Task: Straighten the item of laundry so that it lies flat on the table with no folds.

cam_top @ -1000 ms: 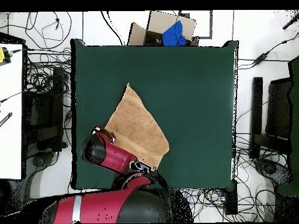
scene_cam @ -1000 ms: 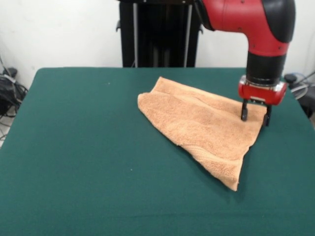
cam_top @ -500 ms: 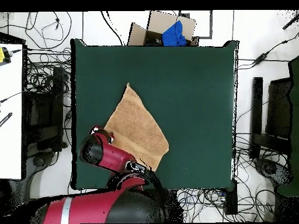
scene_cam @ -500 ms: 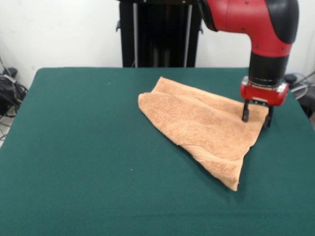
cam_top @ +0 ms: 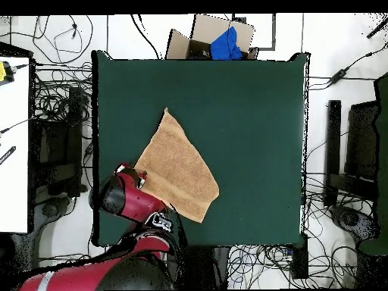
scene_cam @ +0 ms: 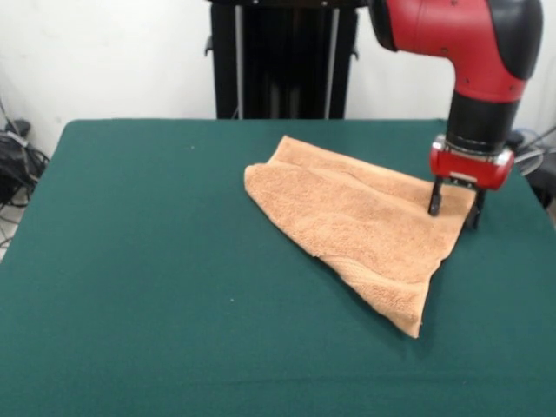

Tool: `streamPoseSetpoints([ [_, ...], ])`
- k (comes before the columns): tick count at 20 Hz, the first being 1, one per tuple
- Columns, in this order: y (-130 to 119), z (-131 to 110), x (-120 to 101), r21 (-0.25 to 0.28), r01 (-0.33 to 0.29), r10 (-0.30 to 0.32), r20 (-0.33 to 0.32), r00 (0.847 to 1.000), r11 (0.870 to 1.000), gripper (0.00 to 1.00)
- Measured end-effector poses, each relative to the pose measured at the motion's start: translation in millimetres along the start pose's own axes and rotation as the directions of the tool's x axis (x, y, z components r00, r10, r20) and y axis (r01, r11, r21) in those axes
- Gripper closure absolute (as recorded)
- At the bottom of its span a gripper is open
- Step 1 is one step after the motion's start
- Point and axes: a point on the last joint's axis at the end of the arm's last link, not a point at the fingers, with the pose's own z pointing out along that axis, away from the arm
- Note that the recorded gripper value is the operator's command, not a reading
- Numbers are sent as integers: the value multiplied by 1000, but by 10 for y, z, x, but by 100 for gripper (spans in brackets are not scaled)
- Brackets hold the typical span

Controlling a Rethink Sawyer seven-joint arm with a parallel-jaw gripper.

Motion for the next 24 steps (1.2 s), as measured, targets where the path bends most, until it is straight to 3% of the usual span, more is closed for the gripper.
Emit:
streamPoseSetpoints([
  [4,24,8,-5,16,6,-6,-3,1000,1000,0],
  [5,7,13,-13,29,14,-14,-8,1000,999,100],
  [24,-21,18,-121,54,21,-18,-64,998,998,100],
])
